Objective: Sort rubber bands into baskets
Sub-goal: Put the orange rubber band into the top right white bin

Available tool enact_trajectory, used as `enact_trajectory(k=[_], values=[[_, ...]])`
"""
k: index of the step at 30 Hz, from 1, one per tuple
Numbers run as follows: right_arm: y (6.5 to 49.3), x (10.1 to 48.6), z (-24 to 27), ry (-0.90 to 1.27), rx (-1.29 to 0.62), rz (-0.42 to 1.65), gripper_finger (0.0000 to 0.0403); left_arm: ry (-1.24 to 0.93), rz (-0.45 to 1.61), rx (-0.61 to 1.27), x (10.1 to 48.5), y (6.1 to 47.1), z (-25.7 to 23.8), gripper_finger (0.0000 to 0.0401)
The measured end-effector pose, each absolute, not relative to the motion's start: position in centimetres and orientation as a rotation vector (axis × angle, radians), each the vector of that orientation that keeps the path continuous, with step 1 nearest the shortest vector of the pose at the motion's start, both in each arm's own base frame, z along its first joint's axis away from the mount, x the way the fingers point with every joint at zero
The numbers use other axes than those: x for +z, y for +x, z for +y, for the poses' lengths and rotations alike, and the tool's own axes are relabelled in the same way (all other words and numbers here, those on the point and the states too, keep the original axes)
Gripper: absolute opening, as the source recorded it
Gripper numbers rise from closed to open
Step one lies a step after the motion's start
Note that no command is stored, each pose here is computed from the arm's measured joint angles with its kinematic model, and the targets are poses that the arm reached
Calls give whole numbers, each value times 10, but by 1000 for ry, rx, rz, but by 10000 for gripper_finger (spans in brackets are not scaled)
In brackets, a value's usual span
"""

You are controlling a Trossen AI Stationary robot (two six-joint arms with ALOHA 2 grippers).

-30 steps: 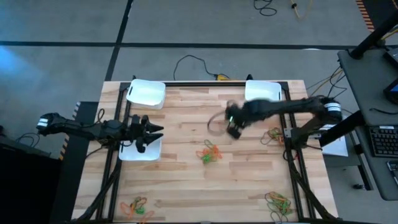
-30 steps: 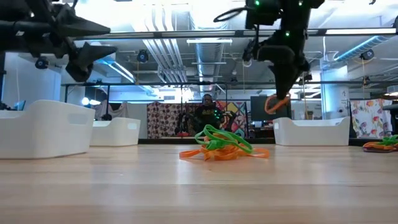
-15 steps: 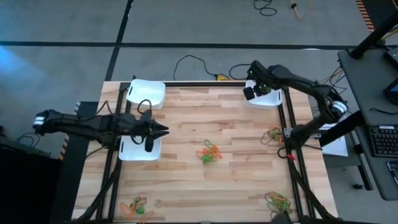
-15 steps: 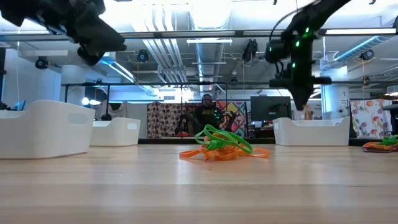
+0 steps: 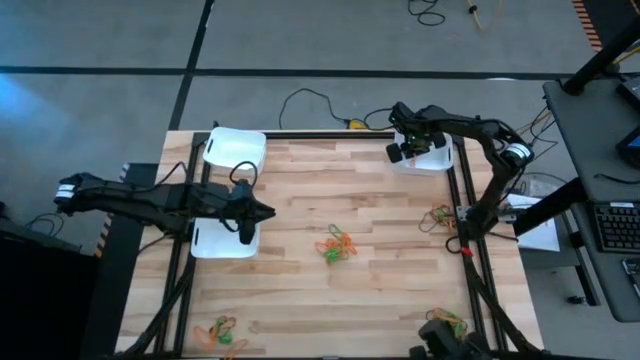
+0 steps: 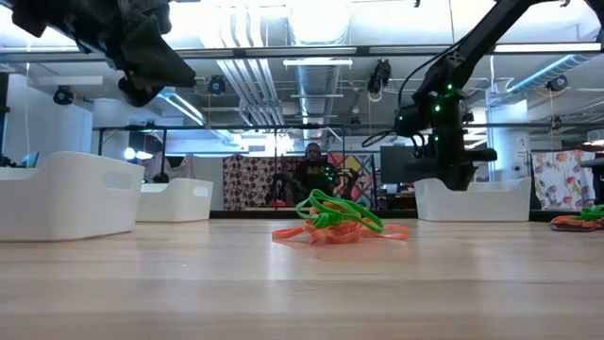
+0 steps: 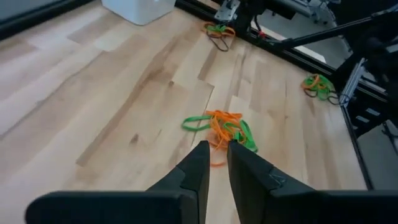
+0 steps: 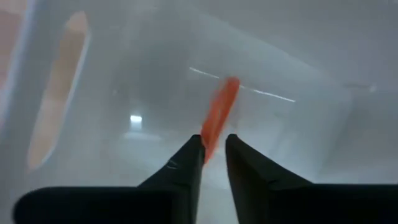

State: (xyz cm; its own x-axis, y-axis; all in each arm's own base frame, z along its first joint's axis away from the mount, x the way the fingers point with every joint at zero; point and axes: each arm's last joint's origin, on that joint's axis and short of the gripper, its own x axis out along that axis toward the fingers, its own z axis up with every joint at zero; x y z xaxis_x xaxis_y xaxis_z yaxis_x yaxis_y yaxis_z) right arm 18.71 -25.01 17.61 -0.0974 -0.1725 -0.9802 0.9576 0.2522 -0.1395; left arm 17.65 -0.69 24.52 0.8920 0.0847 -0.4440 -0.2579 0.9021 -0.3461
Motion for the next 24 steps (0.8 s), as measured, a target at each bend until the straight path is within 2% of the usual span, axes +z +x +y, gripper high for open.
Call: enact_trajectory(k=[5, 12, 18, 24], values=[[186, 181, -249, 816, -1210, 1270, 130, -450, 399, 108, 259, 174, -9, 42], [202, 231, -209, 743, -1170, 1085, 179, -382, 401, 82, 277, 165, -8, 42], [232, 263, -121, 656, -947, 928, 189, -369, 431, 88, 276, 163, -8, 42], [263, 252, -23, 488, -541, 822, 189, -332, 447, 86, 266, 163, -8, 42]])
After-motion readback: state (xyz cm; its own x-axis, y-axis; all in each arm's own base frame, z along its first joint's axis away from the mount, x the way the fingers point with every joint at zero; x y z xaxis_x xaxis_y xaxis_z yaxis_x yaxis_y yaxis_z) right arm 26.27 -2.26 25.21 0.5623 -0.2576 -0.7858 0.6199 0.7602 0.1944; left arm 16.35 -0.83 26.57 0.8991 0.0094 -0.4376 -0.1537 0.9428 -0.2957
